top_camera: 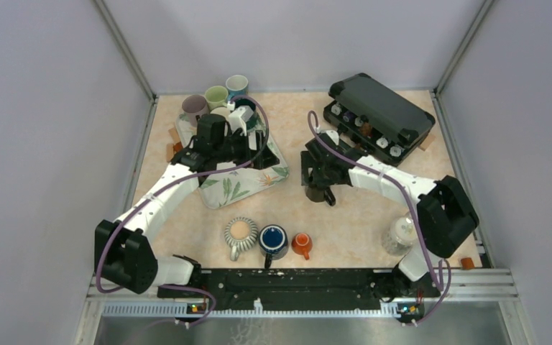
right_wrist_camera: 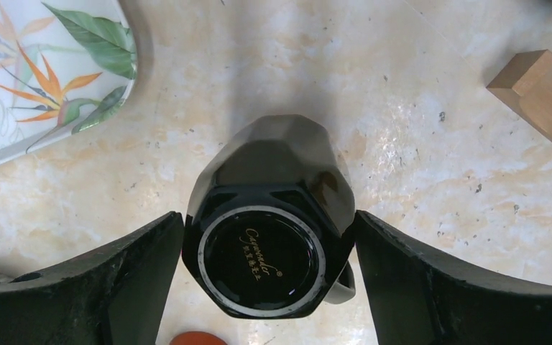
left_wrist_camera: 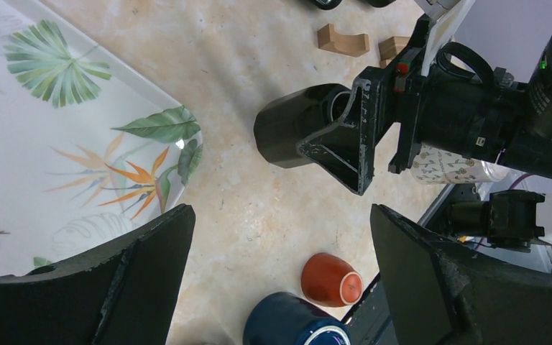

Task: Turn the mug right side up
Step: Turn over the cup at the corner of the board.

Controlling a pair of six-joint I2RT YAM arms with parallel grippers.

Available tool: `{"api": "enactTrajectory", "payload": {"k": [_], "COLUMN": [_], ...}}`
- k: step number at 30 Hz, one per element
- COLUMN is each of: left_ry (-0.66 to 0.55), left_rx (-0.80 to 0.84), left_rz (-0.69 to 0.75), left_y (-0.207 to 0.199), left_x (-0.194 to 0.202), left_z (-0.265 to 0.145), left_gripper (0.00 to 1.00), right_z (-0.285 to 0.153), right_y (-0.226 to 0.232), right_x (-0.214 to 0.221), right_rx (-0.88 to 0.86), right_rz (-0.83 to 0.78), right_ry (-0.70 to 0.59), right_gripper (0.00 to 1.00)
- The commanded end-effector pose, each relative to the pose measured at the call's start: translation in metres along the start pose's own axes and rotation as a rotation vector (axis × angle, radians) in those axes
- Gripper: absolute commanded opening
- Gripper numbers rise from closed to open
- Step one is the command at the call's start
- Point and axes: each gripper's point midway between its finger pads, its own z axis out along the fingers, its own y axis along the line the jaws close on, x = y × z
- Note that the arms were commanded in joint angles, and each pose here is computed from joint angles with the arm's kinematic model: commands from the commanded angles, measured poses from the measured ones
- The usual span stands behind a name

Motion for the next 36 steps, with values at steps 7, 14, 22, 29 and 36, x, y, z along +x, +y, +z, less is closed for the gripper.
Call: {"api": "enactTrajectory", "payload": {"k": [7,14,22,29,36], "left_ry": [-0.028,-0.025,-0.022,-0.02,-0.02], "left_rx": [0.03,0.032,0.028,0.028,0.028], "left_rz": [0.012,0.009,0.005,-0.001,-0.001], "left_y": [-0.005,-0.004,-0.003,-0.002,-0.001], "left_x": [-0.006,-0.005,-0.004,-0.004,-0.003], "left_z": [0.0,0.0,0.001,0.002,0.002], "left_gripper": [0.98,0.99,0.98,0.98,0.98], "right_z": [-0.033,-0.026,-0.021,-0.019,-0.017], "right_y": [-0.002,0.001,0.014,0.03,0.019], "right_x": [0.012,0.029,0.019,0.016,0.016], "right_rx": [-0.142,-0.187,-0.176,-0.116,-0.052], "right_rz": [-0.072,-0.172,-0.183,-0.155,-0.111], "right_ry": [-0.046,-0.036,-0.067,-0.079,-0.099], "right_gripper": [0.88,0.78,0.54,0.42,0.37]}}
